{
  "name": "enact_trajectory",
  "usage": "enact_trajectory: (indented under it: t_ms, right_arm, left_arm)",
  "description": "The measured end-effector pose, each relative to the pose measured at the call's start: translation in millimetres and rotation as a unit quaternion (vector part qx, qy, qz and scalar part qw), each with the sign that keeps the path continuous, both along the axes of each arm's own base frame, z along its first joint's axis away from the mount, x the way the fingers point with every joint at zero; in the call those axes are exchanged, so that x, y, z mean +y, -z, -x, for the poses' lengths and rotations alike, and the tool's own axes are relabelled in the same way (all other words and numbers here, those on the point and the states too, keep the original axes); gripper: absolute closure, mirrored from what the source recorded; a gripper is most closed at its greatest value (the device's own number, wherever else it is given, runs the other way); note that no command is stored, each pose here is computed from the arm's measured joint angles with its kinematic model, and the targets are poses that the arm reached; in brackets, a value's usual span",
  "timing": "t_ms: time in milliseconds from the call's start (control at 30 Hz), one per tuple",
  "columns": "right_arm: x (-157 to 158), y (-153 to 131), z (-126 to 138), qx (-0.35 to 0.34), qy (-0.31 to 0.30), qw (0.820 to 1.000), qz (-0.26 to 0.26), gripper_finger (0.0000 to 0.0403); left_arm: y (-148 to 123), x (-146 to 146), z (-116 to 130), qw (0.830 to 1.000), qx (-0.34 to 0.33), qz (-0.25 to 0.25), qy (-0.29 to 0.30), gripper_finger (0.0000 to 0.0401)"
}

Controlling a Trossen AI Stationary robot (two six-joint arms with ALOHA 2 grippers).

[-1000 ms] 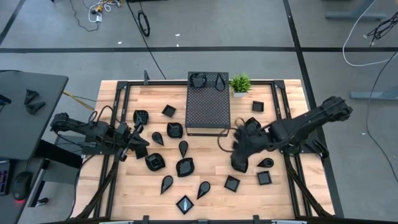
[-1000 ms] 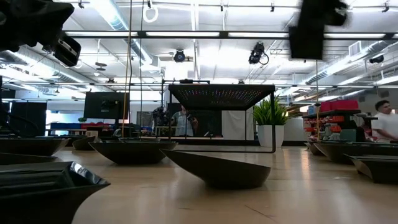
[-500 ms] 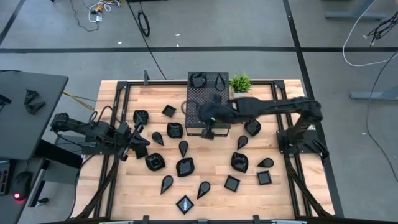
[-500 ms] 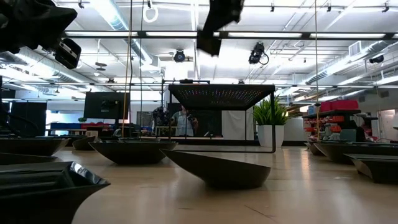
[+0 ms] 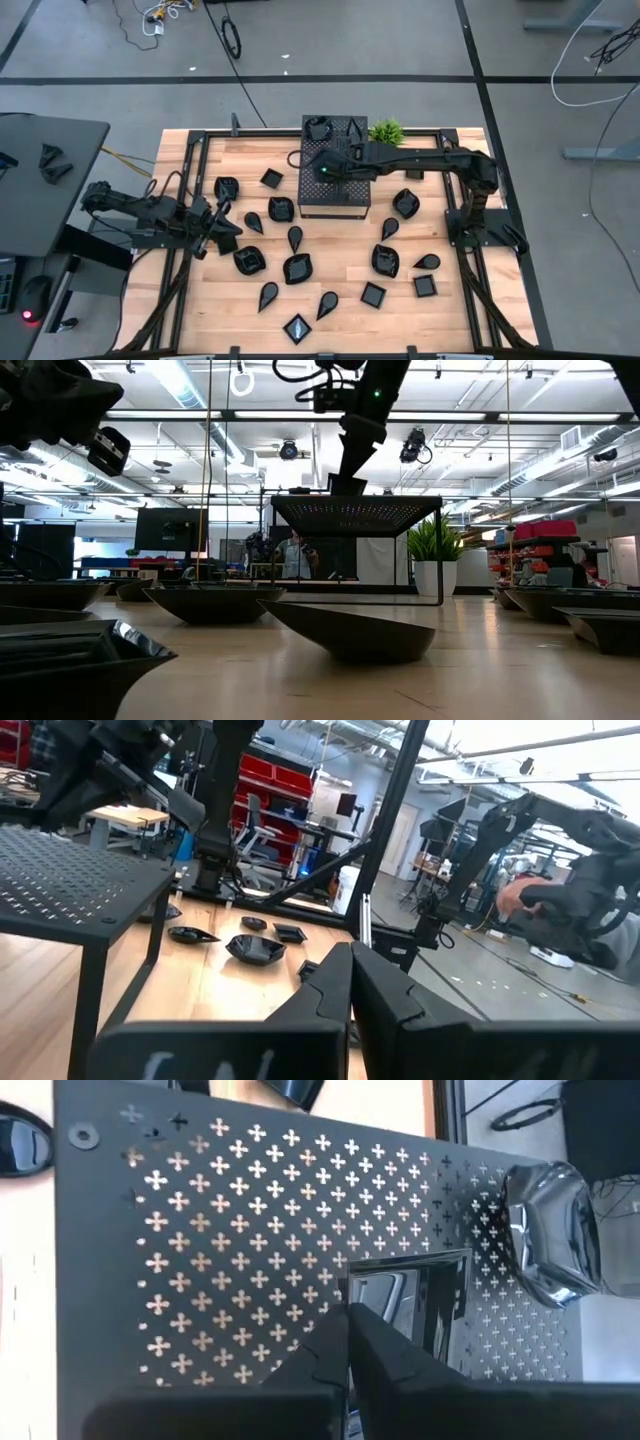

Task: Pick & Place Mini shaped plates
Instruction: Put the black square-shaped plate on the shelf

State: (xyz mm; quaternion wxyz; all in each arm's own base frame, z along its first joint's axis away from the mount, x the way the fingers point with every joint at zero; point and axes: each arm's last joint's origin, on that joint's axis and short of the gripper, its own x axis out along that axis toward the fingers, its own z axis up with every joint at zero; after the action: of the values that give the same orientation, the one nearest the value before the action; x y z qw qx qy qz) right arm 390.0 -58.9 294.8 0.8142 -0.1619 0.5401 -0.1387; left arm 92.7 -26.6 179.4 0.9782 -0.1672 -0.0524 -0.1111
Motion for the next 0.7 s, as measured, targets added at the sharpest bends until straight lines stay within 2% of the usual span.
enact_trajectory:
  t_ms: [200,467,700]
  right_arm:
    - [-0.5,2.4,2.0,0.015,0.001,1.0,-0.002,0.0392]
    - [-1.2,22.8,2.7,0.039,0.008,0.999,0.01,0.0392]
    - [-1.1,29.9,3.9,0.044,0.012,0.999,0.01,0.0391]
  left_arm:
    - [0.1,-0.2,0.0,1.0,0.001,0.0,0.003,0.0389]
    - [0.3,-0.2,0.0,1.0,0.001,0.0,0.004,0.0389]
    - [0.2,-0.2,0.0,1.0,0.001,0.001,0.004,0.0389]
